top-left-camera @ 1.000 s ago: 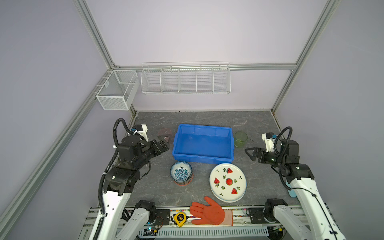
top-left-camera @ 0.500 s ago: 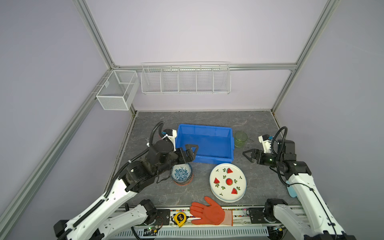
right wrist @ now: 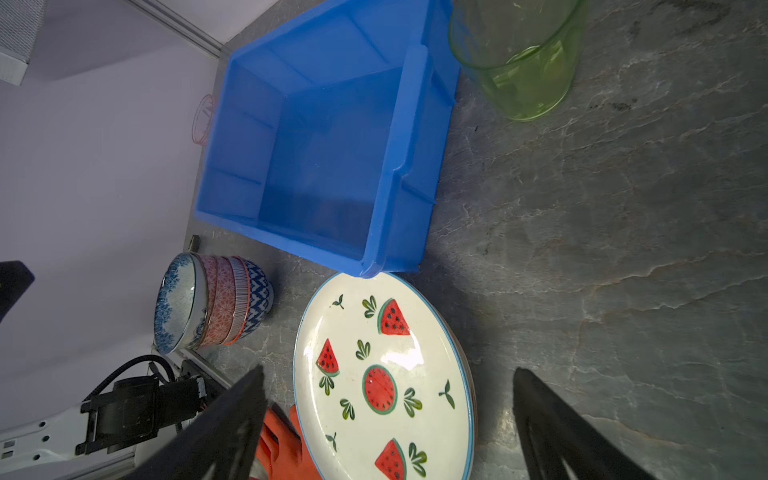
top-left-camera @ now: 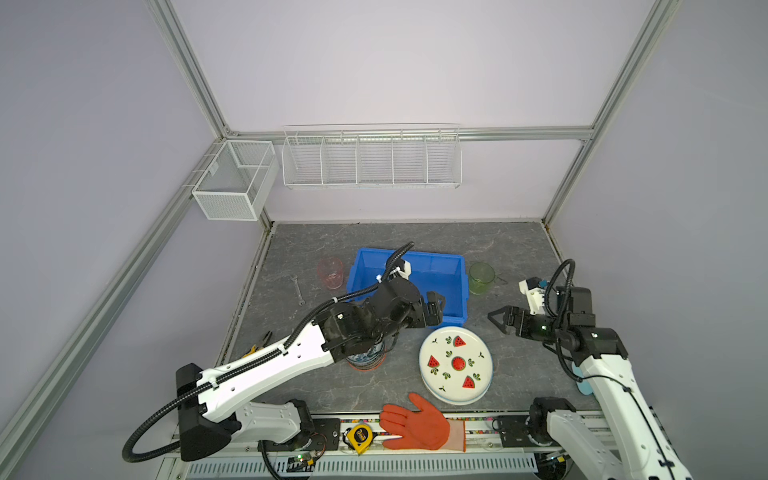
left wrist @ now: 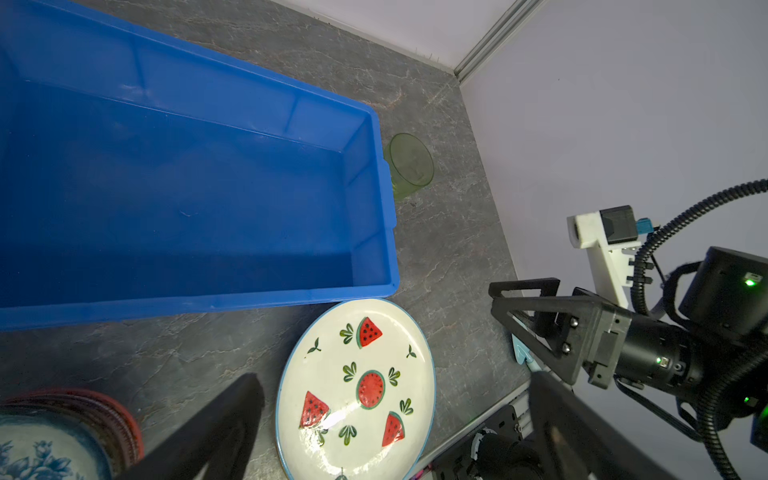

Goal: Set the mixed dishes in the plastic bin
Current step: 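Reach the left gripper across toward the watermelon plate while the right gripper approaches its rim, then close both grippers on opposite rims of the watermelon plate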

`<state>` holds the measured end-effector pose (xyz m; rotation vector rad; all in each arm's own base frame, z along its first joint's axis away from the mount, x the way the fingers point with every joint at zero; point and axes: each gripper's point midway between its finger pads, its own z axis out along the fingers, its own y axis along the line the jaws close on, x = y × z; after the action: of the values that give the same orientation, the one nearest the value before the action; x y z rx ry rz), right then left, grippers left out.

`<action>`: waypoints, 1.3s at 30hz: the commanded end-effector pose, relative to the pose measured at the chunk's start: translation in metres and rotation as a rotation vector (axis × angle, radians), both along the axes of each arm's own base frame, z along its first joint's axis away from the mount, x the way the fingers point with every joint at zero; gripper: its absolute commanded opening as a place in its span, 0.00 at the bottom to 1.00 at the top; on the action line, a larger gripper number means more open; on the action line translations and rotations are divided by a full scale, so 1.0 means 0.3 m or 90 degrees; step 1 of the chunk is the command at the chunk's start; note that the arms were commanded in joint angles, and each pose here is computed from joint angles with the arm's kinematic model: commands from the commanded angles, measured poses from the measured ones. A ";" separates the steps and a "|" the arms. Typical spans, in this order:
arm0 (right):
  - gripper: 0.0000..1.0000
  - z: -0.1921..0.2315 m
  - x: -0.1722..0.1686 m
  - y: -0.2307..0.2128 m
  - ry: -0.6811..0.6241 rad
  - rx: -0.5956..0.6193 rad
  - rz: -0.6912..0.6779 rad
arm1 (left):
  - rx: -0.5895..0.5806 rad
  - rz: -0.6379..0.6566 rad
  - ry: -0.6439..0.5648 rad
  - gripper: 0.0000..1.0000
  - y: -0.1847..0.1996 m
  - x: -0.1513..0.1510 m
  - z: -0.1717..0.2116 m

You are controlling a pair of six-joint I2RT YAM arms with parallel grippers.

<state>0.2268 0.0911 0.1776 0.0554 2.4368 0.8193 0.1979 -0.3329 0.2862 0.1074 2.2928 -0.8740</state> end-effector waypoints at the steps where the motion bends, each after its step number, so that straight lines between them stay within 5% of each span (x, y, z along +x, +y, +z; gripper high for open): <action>1: 0.94 -0.041 -0.024 -0.010 0.046 -0.003 -0.020 | -0.002 0.030 0.018 0.99 -0.013 -0.003 -0.023; 18: 0.95 -0.150 -0.129 0.012 0.190 -0.037 -0.073 | 0.032 0.038 0.104 1.00 -0.021 -0.036 -0.208; 26: 0.97 -0.174 -0.178 -0.008 0.192 -0.042 -0.126 | 0.050 0.020 0.172 1.00 0.011 -0.046 -0.292; 39: 0.97 -0.227 -0.175 0.041 0.203 -0.044 -0.071 | 0.092 -0.057 0.297 0.99 -0.063 -0.132 -0.464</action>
<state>0.1735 0.0949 0.1113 0.3579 2.7302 0.6842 0.1681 -0.3475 0.1660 0.0856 2.7107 -0.8364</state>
